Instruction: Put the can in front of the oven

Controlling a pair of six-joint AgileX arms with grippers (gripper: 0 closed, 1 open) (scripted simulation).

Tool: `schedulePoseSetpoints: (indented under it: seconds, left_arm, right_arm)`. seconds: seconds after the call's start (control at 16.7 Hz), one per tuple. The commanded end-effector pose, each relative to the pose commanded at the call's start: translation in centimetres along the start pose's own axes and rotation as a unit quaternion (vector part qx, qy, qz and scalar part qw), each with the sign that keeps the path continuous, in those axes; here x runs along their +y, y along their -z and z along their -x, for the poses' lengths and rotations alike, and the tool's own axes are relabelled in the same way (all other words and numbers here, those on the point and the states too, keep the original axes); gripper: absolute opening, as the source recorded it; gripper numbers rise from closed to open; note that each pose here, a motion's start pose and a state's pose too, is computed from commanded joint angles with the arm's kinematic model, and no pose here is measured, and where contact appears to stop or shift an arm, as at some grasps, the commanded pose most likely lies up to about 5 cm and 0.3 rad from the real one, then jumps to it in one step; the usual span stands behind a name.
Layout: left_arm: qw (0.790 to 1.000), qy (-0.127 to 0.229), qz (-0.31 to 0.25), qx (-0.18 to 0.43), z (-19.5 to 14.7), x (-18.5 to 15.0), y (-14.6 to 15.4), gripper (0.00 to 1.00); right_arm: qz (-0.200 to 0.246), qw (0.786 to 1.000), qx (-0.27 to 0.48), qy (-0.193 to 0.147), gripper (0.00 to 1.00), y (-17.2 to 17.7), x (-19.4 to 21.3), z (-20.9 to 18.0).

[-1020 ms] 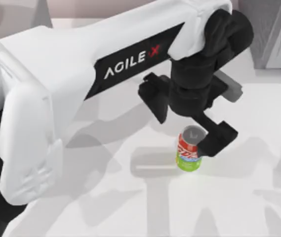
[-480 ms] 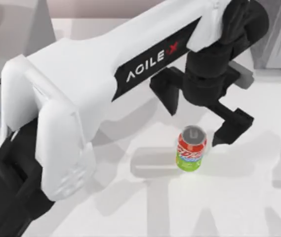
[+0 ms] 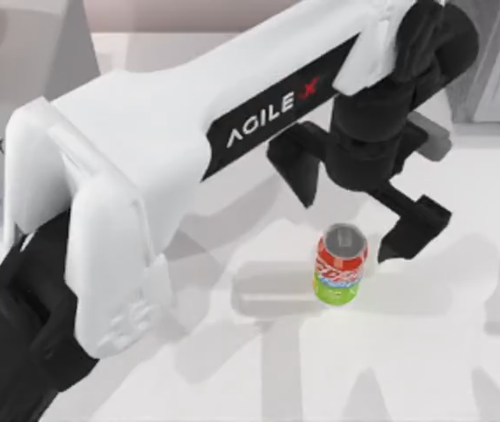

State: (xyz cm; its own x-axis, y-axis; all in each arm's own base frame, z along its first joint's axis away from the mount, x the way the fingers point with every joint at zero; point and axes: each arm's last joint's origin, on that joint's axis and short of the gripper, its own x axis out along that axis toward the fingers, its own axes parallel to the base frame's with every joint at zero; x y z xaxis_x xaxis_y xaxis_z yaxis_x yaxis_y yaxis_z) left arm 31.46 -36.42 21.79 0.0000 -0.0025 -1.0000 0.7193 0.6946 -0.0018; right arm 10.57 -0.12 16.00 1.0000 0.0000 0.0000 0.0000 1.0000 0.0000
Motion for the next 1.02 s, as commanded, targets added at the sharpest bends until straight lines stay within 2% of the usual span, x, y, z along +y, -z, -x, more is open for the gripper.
schedulePoseSetpoints:
  seconds: [0.48,0.78,1.02]
  left_arm:
    - [1.000,0.000,-0.001,0.002,-5.3,-0.2,0.0,1.00]
    - [1.000,0.000,-0.001,0.002,-5.8,-0.2,0.1,1.00]
    - [1.000,0.000,-0.001,0.002,-5.8,-0.2,0.1,0.70]
  right_arm:
    - [0.000,1.000,0.000,0.000,1.00,0.0,0.0,0.0]
    - [0.000,1.000,0.000,0.000,1.00,0.0,0.0,0.0]
    - [0.000,1.000,0.000,0.000,1.00,0.0,0.0,0.0]
